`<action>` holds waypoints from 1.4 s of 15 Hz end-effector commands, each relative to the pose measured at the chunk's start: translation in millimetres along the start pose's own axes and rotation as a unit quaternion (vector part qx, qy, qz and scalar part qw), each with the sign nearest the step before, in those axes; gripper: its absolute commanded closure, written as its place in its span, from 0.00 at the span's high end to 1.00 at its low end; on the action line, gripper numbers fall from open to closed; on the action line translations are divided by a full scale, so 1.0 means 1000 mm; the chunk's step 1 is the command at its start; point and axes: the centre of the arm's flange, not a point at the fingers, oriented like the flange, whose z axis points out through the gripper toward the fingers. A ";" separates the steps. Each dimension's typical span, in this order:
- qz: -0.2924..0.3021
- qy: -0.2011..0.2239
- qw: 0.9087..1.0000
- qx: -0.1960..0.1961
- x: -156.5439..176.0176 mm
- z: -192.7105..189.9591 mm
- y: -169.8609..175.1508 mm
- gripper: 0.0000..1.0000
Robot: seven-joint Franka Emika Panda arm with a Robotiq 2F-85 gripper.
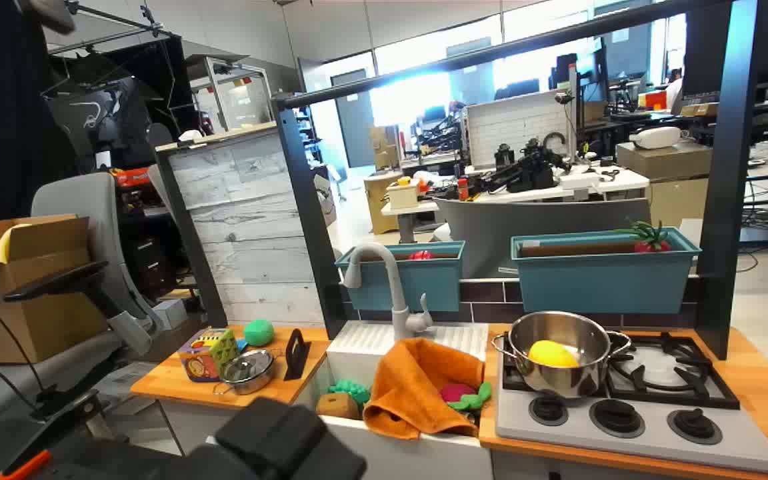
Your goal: Remove the silver lid from the silver pot.
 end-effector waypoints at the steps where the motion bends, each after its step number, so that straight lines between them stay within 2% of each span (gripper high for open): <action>1: 0.000 0.000 1.000 0.000 0.000 0.000 0.000 1.00; 8: 0.000 0.001 1.000 0.000 0.000 -0.001 0.000 1.00; 11: -0.015 0.001 1.000 -0.003 0.012 0.006 -0.008 1.00; 16: -0.057 0.021 0.998 -0.011 0.052 0.019 -0.037 1.00; 21: -0.085 0.045 0.995 -0.031 0.096 0.043 -0.081 1.00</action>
